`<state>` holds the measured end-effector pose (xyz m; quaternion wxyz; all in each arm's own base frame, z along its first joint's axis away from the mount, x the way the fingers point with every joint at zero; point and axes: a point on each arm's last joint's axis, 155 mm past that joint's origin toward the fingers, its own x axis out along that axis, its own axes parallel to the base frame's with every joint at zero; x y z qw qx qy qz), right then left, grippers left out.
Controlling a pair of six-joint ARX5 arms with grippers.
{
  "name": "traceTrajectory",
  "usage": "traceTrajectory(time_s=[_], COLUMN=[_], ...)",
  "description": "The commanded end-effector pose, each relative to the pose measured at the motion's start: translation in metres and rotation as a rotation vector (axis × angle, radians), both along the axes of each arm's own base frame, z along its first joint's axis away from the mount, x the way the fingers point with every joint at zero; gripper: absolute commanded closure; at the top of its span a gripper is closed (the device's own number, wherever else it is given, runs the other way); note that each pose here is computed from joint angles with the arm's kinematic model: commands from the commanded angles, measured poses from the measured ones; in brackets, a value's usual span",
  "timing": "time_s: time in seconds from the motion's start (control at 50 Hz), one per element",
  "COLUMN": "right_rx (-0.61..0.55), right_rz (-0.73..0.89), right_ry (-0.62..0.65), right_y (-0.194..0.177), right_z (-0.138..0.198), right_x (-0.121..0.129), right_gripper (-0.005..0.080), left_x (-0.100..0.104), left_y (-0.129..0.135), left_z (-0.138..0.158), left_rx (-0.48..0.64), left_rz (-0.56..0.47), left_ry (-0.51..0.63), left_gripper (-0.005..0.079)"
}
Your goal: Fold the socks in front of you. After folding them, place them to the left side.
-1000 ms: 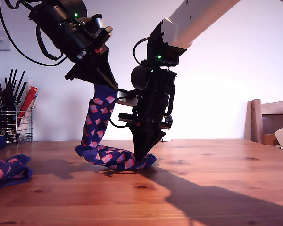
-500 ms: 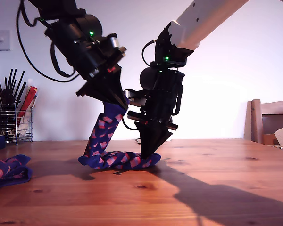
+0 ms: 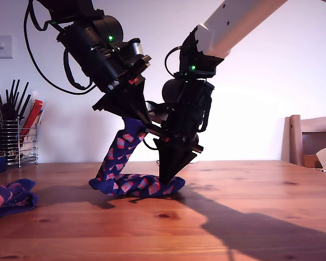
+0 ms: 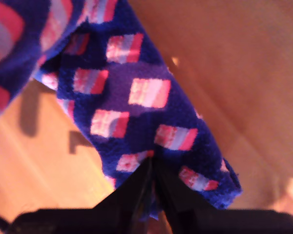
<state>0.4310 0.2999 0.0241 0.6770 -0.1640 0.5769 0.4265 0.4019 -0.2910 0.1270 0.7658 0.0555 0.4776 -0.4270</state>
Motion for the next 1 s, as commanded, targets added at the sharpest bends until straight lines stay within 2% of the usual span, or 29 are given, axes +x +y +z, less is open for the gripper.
traceTrajectory(time_s=[0.0,0.22,0.62,0.98], right_rx=[0.017,0.059,0.057,0.057], right_rz=[0.005,-0.021,-0.036,-0.1], right_ry=[0.024,0.001,-0.005,-0.043], right_y=[0.0,-0.01,-0.024,-0.055], right_z=[-0.003,0.019,0.028,0.052], right_x=[-0.003,0.006,0.011,0.026], right_gripper=[0.0763,0.0763,0.0763,0.0763], left_x=[0.002,0.007,0.006,0.008], left_y=[-0.004,-0.005,-0.01,-0.018], left_z=[-0.021,-0.02,-0.025,-0.028], left_rx=[0.02,0.014,0.021,0.031], left_rz=[-0.007,-0.005,-0.014,-0.021], left_ry=[0.024,0.005,0.005,-0.025], left_gripper=[0.0762,0.0762,0.0762,0.0762])
